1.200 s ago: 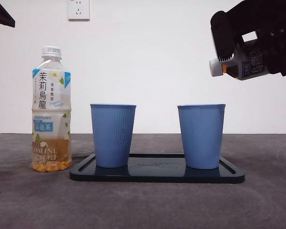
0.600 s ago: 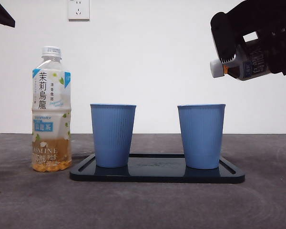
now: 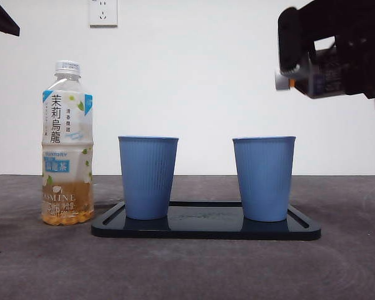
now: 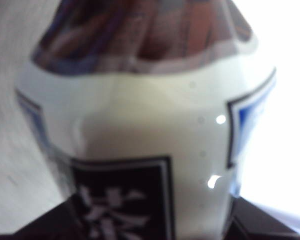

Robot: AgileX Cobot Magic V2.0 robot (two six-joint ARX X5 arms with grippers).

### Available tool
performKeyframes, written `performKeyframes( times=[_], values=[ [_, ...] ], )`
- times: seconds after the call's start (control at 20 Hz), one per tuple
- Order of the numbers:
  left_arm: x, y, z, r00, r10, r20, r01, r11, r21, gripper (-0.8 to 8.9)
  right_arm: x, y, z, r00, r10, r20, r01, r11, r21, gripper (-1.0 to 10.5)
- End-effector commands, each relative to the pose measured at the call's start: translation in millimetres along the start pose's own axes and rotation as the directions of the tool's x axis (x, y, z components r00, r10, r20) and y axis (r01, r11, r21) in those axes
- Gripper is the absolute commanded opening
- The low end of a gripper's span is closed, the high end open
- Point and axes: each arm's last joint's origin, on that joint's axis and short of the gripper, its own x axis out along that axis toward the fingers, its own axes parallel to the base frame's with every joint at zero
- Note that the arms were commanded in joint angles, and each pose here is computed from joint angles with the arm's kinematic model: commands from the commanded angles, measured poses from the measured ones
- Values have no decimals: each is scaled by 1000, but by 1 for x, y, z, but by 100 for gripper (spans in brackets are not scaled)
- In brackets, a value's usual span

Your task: Pour the drink into the cup

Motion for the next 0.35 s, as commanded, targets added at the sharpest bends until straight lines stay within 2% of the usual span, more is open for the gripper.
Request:
performKeyframes(
  times=[0.05,0.1,0.15,0.25,0.35],
  values=[
    [0,0,0,1000,1,0,-1,1000,18,496,-5,-11,5,999,-7,44,-15,879,477,158],
    [0,0,0,1000,1,-1,-1,1000,17,496,-5,-11,4,997,29,78,-68,822,566,158],
    [0,0,0,1000,2,-2,-2,1000,17,496,-3,-12,3,988,83,130,-149,734,663,158],
    [1,0,-1,1000,3,-7,-3,1000,16,496,10,-15,0,971,126,204,-238,616,751,158],
    [0,0,-1,1000,3,-7,-3,1000,16,496,26,-14,-6,963,115,245,-269,520,810,158]
  ],
)
